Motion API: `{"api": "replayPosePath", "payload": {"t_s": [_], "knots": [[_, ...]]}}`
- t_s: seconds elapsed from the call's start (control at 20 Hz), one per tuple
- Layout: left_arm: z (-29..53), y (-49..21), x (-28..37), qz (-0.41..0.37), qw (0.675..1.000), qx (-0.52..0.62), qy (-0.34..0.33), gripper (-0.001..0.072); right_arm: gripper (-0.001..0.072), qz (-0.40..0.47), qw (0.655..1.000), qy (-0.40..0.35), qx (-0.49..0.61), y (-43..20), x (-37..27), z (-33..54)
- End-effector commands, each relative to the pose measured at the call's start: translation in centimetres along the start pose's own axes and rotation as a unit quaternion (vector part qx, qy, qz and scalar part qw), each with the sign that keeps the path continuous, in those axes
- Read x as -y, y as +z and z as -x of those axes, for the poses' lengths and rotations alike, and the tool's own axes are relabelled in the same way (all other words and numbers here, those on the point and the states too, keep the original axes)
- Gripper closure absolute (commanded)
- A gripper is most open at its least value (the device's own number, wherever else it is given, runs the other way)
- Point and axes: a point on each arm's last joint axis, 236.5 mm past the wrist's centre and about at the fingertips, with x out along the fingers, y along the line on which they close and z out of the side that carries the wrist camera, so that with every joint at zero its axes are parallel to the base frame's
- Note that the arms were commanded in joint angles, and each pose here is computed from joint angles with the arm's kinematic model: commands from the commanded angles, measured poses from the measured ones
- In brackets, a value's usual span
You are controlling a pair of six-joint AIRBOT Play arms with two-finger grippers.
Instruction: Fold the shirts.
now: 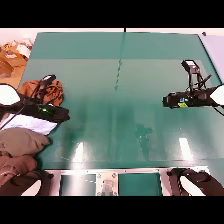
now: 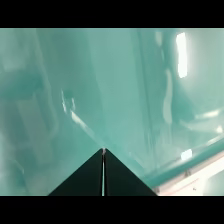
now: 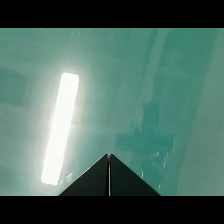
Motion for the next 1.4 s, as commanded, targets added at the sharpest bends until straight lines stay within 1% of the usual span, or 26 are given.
{"api": "replayPosePath", "payload": {"t_s": [0.0,0.15,0.2,0.25,0.3,0.35,0.45,0.55,0.65,0.7,0.75,0.85,0.95,1.0,1.15,1.3,1.35], "knots": [[0.1,2.5,-0.1,0.002,0.999,0.053,0.001,0.0681,0.0694,0.005,1.000,-0.003,0.015,0.7,0.1,0.0],[0.4,4.3,0.3,0.006,0.996,0.092,-0.008,0.0681,0.0694,-0.003,0.999,0.008,0.035,1.7,-0.4,0.1],[0.6,5.1,-0.1,0.001,0.994,0.109,0.002,0.0658,0.0695,-0.008,0.999,0.017,0.038,1.8,-0.8,0.1],[0.8,5.8,-1.1,-0.009,0.992,0.124,0.025,0.0279,0.0694,-0.013,0.999,0.027,0.038,1.8,-1.2,0.1],[1.1,6.5,-3.1,0.004,0.988,0.139,0.066,0.0006,0.0694,-0.021,0.998,0.040,0.040,1.9,-1.9,0.2],[2.0,7.4,-5.5,0.007,0.980,0.161,0.113,-0.0013,0.0694,-0.028,0.998,0.051,0.040,2.0,-2.4,0.2],[4.6,8.9,-10.6,0.008,0.959,0.196,0.204,-0.0013,0.0693,-0.034,0.997,0.060,0.038,1.9,-2.8,0.1],[7.2,9.9,-15.7,0.048,0.938,0.233,0.252,-0.0013,0.0692,-0.037,0.997,0.060,0.028,1.6,-2.6,-0.6],[8.3,10.4,-20.6,0.102,0.922,0.259,0.269,-0.0013,0.0692,-0.040,0.997,0.058,0.015,1.3,-2.4,-1.4],[8.1,10.6,-22.5,0.123,0.917,0.264,0.271,-0.0013,0.0677,-0.041,0.997,0.057,0.009,1.2,-2.3,-1.9],[7.3,10.8,-24.3,0.133,0.916,0.263,0.273,-0.0013,0.0613,-0.043,0.997,0.057,0.002,1.0,-2.2,-2.4],[5.0,11.6,-27.6,0.146,0.920,0.237,0.275,-0.0013,0.0465,-0.047,0.997,0.056,-0.012,0.6,-2.1,-3.3],[2.9,12.9,-30.1,0.160,0.925,0.209,0.272,-0.0013,0.0286,-0.062,0.996,0.055,-0.021,0.4,-1.9,-3.8],[1.8,13.3,-30.9,0.165,0.929,0.191,0.269,-0.0013,0.0260,-0.066,0.996,0.055,-0.022,0.3,-1.9,-3.9],[-2.4,12.5,-31.8,0.195,0.946,0.111,0.235,-0.0013,0.0260,-0.066,0.996,0.054,-0.023,0.3,-1.9,-4.0],[-5.8,10.6,-31.6,0.200,0.957,0.055,0.202,-0.0013,0.0262,-0.067,0.996,0.053,-0.013,0.8,-1.8,-4.0],[-6.2,10.5,-31.6,0.202,0.958,0.053,0.197,0.0035,0.0281,-0.067,0.996,0.053,-0.011,0.9,-1.8,-4.0]]}}
